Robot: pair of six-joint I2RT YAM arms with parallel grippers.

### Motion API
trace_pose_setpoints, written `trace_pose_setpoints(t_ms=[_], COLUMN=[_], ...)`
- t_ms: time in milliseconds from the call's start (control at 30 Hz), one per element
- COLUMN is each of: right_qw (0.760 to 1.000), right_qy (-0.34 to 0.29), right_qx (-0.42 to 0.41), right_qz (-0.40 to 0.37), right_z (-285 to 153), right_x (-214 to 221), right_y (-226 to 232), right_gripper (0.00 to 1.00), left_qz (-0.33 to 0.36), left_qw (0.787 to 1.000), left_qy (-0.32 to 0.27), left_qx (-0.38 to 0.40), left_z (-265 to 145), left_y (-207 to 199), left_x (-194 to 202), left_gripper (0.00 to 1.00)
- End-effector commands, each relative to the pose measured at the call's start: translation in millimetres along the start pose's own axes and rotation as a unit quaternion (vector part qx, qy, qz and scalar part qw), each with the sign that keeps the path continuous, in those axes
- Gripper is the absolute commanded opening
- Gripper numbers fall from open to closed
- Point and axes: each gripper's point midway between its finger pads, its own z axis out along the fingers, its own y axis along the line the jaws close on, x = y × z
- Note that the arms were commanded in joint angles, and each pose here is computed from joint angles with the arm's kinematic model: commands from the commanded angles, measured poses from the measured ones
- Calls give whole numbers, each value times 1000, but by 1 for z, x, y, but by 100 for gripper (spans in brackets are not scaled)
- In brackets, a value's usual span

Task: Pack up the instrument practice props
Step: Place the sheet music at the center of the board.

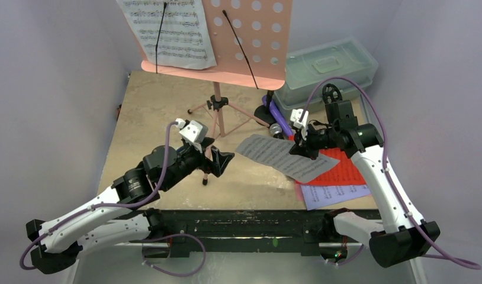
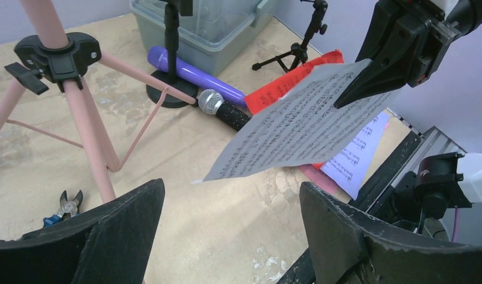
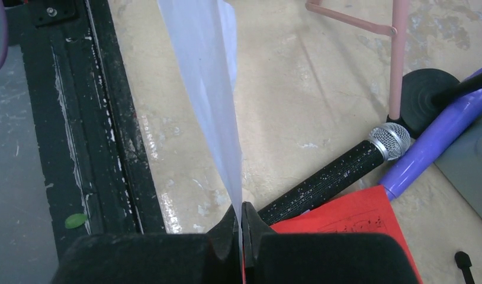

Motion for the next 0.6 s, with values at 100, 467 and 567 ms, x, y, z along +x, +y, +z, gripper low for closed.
trace_pose_setpoints(t_ms=[100, 467, 567], right_qw=[997, 971, 961], right_qy=[31, 135, 159], right_qx=[66, 197, 223], right_qz=[2, 24, 47], right_z=[-20, -49, -55], right_x=[4, 50, 69], right_y=[-16, -59, -77], right_gripper=[0, 0, 0], left_qz=[-24, -31, -32], left_qw=[999, 998, 998], left_qy=[-28, -38, -37], left_qx=[-36, -48, -46], left_z=[-11, -17, -18], left_y=[14, 20, 20], left_x=[-12, -13, -12], left_gripper=[89, 93, 93])
